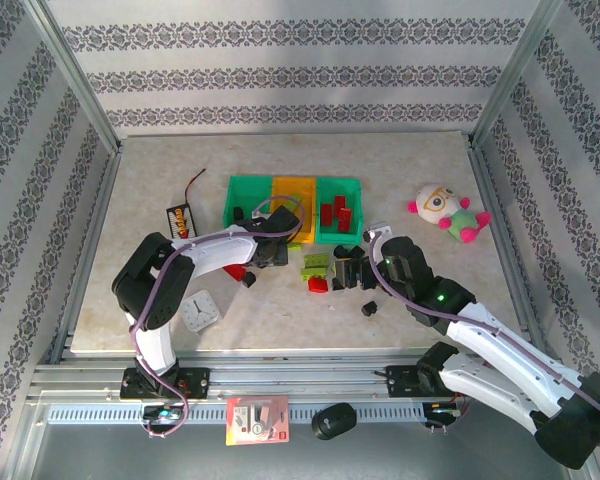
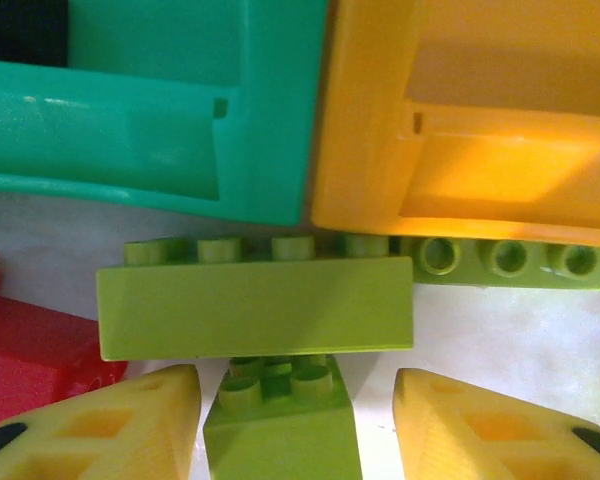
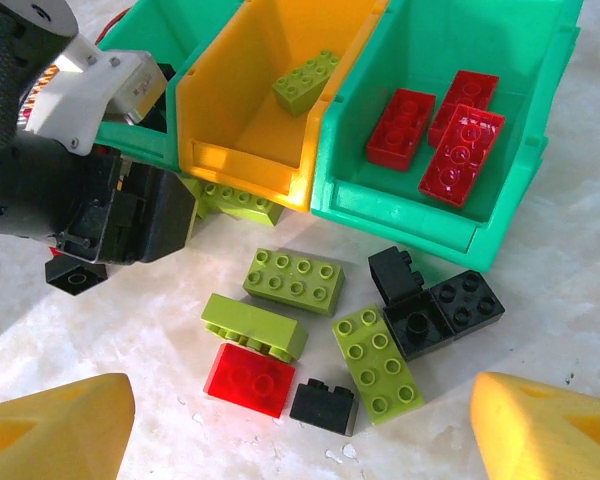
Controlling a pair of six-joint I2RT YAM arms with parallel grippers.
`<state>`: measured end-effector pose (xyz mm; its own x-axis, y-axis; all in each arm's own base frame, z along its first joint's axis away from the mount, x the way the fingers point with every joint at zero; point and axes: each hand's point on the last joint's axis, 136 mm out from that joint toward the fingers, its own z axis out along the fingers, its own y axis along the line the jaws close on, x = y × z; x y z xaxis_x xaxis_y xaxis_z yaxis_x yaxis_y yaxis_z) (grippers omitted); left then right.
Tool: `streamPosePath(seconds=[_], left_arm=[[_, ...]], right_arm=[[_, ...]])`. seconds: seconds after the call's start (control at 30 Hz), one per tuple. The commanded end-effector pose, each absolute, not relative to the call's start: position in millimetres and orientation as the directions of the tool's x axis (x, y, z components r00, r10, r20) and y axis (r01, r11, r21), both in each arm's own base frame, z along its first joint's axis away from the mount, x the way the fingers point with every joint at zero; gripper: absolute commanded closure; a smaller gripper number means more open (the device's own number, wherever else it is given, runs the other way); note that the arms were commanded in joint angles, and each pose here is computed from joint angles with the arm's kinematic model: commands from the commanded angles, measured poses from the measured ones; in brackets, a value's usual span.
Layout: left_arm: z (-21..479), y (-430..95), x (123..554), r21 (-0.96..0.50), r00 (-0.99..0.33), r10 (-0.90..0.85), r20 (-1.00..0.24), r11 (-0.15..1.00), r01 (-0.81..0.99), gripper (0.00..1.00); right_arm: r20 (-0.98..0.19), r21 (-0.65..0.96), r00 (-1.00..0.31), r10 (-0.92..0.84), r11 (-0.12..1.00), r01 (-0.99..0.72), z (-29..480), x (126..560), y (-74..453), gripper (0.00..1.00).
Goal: Sort the legos into containers by color
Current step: Pick up the lego from the center of the table.
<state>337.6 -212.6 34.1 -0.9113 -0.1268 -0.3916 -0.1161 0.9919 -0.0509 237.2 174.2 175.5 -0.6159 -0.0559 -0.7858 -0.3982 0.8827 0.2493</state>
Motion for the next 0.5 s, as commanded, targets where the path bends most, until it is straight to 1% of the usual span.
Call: streamPosePath(seconds=[0.0,0.1,0.23,0.33,0.47], left_arm=[[23,-206,333,-0.035,-0.918,-0.147,-0.369,0.989,-0.145,0.5],[22,-205,333,-0.03,-0.918,-0.146,-0.367,0.989,-0.146,0.62],[35,-206,333,-0.036,-0.916,-0.141,-0.376,0.99,-0.138,0.7],[51,-206,335,-0.052,-0.908,-0.127,-0.4,0.992,-0.116,0.71],[79,-219,338,-0.101,-0.892,-0.08,-0.445,0.994,-0.039,0.71]], right_arm=[[-0.783,0.263,-0.621,-0.041,0.883,-0.39,174,237,172,0.13],[-0.783,0.261,-0.621,-0.041,0.884,-0.388,173,237,172,0.13],[-0.786,0.263,-0.617,-0.039,0.883,-0.39,176,237,172,0.13],[-0.789,0.263,-0.613,-0.034,0.883,-0.388,177,237,171,0.13],[-0.793,0.263,-0.609,-0.033,0.882,-0.39,179,238,172,0.13]])
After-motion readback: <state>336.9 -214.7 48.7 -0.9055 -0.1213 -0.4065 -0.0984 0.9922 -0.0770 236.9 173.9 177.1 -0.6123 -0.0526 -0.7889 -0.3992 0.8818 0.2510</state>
